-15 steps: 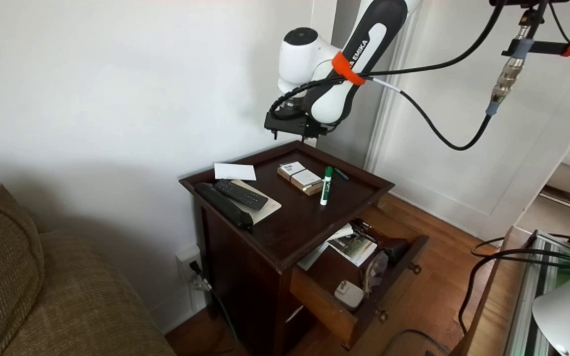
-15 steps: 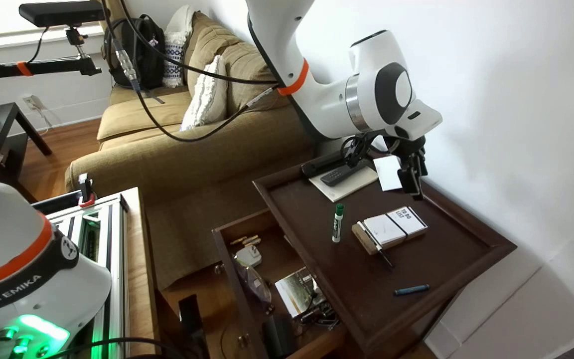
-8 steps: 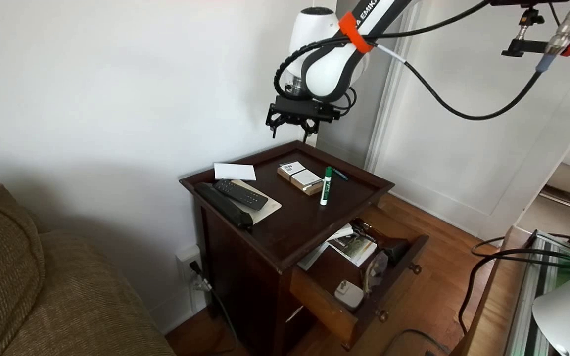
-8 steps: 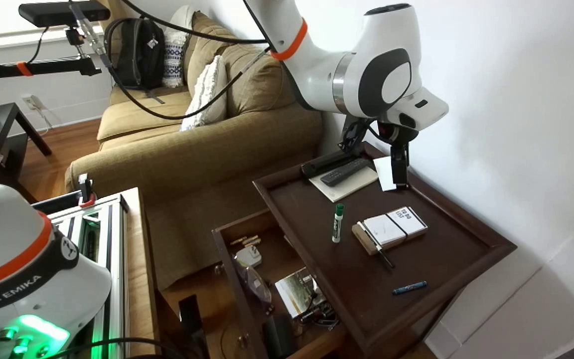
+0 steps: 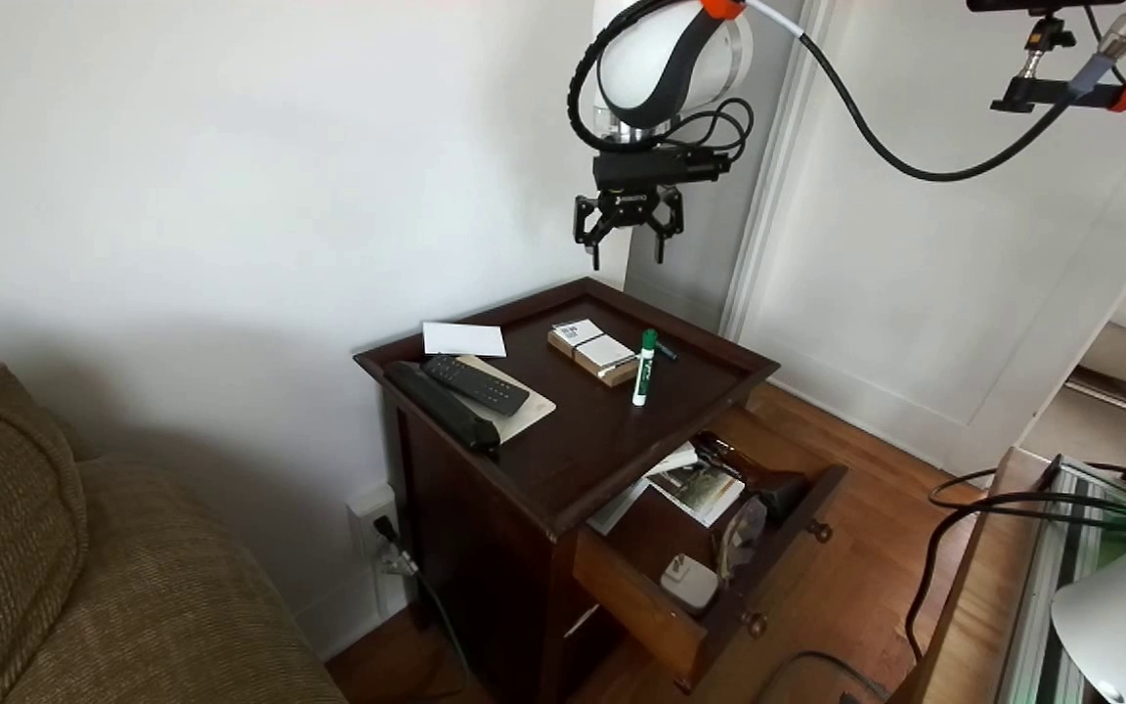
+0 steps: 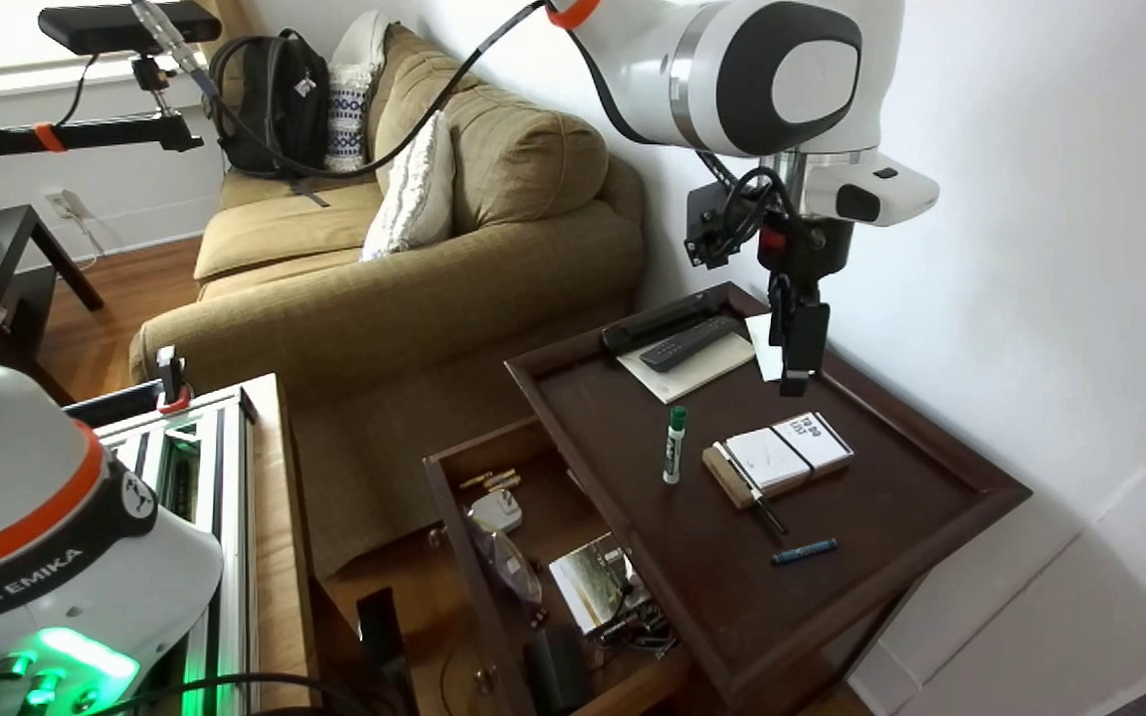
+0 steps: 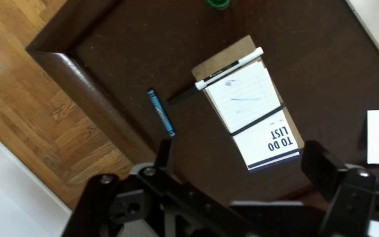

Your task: Use the crayon to write on the white book.

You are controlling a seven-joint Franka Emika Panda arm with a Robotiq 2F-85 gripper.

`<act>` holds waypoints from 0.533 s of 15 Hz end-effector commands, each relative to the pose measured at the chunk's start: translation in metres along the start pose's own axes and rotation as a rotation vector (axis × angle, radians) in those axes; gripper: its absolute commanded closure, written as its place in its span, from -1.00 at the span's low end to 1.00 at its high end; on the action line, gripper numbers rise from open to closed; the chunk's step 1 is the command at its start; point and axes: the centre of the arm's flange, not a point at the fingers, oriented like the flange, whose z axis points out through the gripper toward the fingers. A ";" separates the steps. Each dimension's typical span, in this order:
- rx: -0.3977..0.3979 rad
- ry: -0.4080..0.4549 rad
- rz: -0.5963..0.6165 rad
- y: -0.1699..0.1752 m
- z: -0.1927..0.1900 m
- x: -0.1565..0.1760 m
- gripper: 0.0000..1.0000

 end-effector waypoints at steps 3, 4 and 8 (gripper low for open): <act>-0.053 -0.010 -0.072 0.005 0.001 -0.006 -1.00; -0.054 -0.005 -0.073 0.005 0.001 -0.006 -1.00; -0.051 0.008 -0.061 0.001 -0.001 -0.002 -1.00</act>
